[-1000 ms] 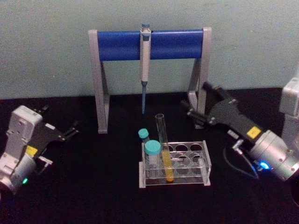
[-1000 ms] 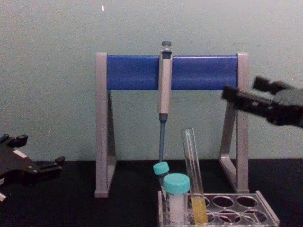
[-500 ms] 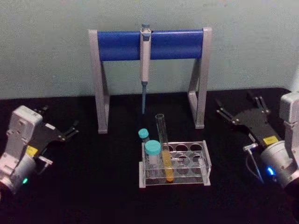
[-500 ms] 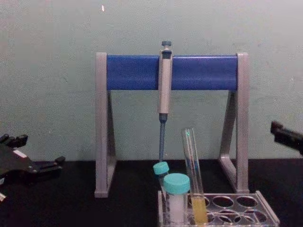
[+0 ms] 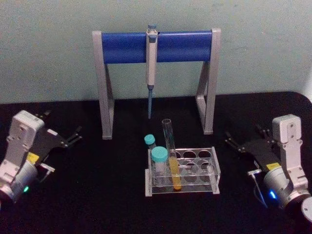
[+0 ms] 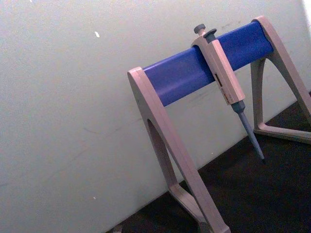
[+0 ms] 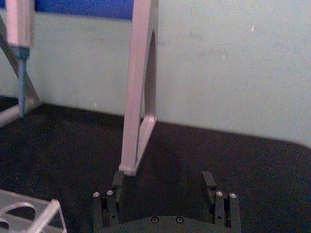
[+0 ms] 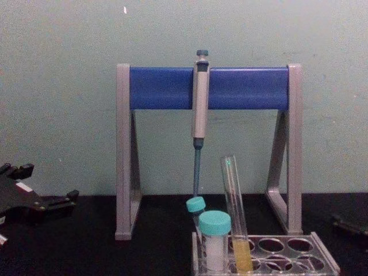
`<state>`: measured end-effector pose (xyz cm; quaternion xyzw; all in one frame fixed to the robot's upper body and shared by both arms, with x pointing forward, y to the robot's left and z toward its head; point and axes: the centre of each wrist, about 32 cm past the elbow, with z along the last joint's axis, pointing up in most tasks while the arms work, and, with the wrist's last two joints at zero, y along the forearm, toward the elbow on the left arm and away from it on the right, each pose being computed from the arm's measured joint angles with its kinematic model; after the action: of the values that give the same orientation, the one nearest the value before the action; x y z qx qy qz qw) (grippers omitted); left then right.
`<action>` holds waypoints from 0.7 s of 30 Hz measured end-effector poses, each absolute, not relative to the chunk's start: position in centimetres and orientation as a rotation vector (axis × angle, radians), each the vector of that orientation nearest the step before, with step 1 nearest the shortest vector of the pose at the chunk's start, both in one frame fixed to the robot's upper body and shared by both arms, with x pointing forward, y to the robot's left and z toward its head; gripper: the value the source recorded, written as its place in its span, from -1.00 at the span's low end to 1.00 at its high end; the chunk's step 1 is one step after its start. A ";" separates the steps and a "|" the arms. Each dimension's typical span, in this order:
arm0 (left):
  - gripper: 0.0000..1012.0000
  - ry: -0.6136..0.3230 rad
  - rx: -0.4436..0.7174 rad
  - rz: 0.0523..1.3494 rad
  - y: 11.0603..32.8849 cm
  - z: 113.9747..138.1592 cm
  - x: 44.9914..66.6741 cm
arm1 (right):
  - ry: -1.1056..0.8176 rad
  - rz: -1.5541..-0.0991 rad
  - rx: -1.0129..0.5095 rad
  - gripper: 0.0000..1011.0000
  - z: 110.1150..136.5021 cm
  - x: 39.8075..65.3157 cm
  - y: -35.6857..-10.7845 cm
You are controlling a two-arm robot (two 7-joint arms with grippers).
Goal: Pick up the test tube from the test tube rack, shake it, then place it back into the test tube rack.
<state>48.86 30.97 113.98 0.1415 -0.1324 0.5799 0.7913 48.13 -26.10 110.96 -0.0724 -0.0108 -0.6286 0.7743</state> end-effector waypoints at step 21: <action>0.98 -0.285 0.305 1.248 31.0 114.0 48.9 | 0.016 -1.361 -0.188 0.98 109.9 48.5 -26.1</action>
<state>48.86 30.97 113.98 0.1415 -0.1324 0.5799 0.7913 48.48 -26.11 109.89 -0.0866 0.0074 -0.6281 0.7733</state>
